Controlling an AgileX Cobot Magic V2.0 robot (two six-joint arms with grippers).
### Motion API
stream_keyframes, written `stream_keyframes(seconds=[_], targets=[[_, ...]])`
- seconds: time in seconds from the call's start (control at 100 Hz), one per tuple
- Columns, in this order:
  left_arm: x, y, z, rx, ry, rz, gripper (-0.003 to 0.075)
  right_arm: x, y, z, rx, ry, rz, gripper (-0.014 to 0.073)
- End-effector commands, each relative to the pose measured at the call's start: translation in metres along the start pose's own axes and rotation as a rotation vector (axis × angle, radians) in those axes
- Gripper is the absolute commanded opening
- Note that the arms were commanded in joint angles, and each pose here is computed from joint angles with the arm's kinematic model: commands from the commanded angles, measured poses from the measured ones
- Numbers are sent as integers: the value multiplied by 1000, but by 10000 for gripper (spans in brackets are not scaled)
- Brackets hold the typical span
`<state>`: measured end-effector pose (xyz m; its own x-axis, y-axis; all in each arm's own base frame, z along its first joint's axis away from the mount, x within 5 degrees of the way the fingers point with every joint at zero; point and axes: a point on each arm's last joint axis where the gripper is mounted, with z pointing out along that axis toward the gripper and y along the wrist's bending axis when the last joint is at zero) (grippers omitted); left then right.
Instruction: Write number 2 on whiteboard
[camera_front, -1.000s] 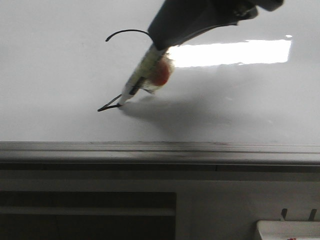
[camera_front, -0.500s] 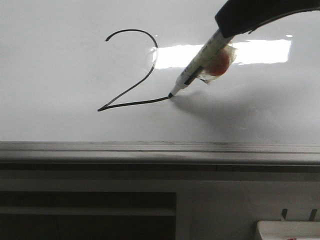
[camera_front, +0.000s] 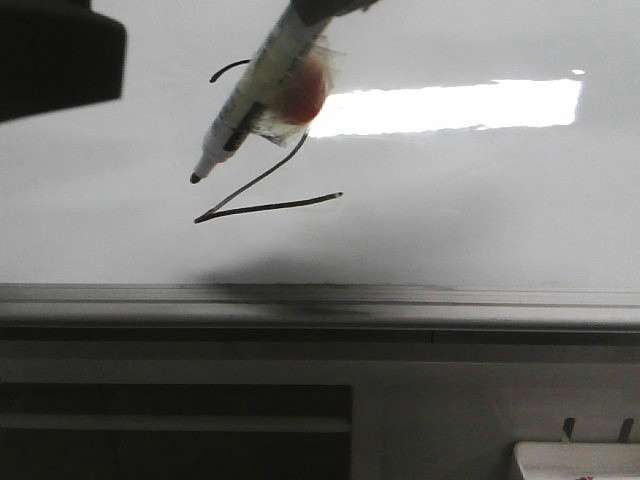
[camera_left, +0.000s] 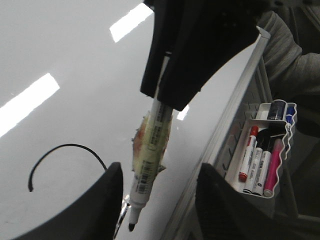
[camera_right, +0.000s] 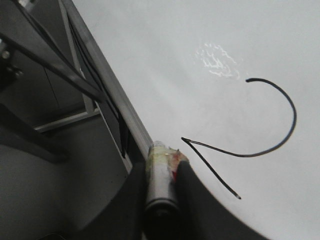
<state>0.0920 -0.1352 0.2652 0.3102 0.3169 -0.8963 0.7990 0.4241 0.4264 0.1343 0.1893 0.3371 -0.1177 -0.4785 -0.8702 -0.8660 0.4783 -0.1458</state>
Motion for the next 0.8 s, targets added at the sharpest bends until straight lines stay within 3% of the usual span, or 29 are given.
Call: stream_keyframes(seconds=[0.0, 0.21, 0.58, 0.68, 0.79], targets=[[-12, 3, 10, 1, -97, -17, 333, -23, 1, -7, 15, -124, -31, -57], [2, 4, 25, -28, -25, -173, 334, -26, 5, -9, -9, -104, -44, -57], [4, 3, 30, -25, -31, -131, 325, -26, 12, -9, -45, -90, -43, -57], [5, 3, 30, -21, -11, -131, 219, -26, 12, -9, -45, -91, -43, -57], [6, 2, 30, -20, -7, -130, -5, -26, 12, -9, -44, -93, -43, -57]])
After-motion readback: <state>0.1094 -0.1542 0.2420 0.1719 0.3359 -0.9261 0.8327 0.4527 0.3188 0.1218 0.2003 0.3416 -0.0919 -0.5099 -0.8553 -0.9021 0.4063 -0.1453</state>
